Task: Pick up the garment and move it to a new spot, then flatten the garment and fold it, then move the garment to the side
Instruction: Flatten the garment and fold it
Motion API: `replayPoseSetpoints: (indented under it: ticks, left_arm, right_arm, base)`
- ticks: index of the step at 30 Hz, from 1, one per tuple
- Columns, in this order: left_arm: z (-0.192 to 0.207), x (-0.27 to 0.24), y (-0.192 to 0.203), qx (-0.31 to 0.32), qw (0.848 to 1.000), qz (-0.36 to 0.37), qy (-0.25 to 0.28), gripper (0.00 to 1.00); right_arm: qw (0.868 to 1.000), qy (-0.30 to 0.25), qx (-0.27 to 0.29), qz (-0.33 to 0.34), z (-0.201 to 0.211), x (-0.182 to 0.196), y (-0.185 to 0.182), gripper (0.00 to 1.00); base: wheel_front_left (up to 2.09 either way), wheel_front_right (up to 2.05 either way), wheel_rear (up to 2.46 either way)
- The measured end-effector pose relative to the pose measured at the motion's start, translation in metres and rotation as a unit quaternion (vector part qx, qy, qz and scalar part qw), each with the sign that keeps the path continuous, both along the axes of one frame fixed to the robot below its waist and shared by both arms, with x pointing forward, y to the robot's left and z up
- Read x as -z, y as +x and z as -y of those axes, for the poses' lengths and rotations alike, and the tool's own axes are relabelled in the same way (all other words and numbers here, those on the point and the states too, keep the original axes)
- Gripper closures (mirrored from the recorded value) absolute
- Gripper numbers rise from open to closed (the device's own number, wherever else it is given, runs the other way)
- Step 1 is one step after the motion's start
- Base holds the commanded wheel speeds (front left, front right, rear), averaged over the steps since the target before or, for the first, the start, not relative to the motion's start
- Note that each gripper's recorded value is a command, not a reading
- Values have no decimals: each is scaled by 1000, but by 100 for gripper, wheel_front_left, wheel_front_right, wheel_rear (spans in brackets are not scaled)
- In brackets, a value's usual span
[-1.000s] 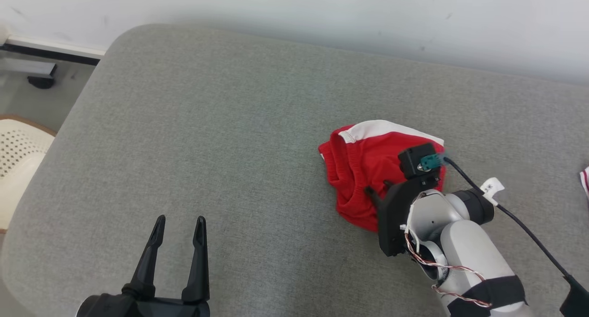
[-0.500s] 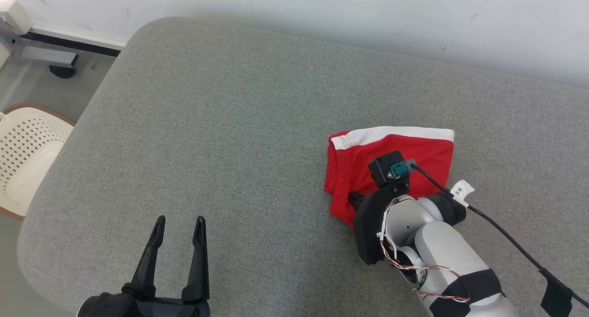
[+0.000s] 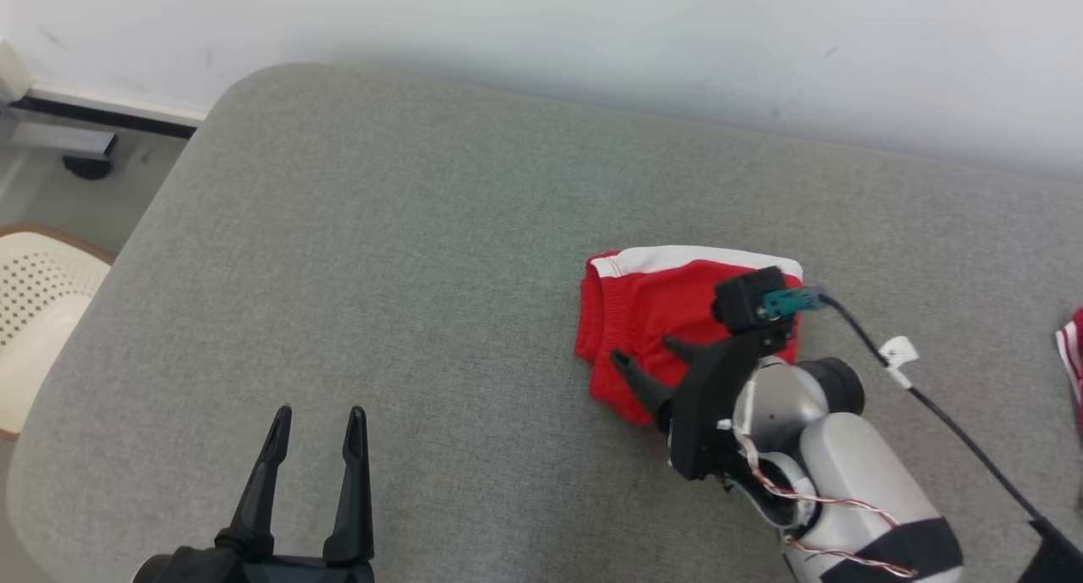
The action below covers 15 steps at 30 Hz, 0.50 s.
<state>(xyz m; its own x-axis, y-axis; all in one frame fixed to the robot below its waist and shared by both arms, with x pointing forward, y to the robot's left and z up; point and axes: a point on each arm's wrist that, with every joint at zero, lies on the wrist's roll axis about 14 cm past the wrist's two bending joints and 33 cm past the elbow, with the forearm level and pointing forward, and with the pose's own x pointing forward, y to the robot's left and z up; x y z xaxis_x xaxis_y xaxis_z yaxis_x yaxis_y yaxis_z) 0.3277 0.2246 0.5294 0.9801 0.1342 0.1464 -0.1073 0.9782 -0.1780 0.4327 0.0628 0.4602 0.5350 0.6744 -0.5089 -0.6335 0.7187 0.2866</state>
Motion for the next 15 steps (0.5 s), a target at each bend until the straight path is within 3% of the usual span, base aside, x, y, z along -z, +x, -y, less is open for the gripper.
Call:
replayPoseSetpoints:
  ticks: [7,15]
  left_arm:
    - [6,-5,-2,13,1000,10,0,0]
    - [9,-6,-1,20,999,17,-22,0]
  right_arm:
    - [996,44,68,43,40,-32,-2,0]
    - [968,71,194,143,120,-52,-15,0]
  base:
    - [0,0,0]
    - [0,0,0]
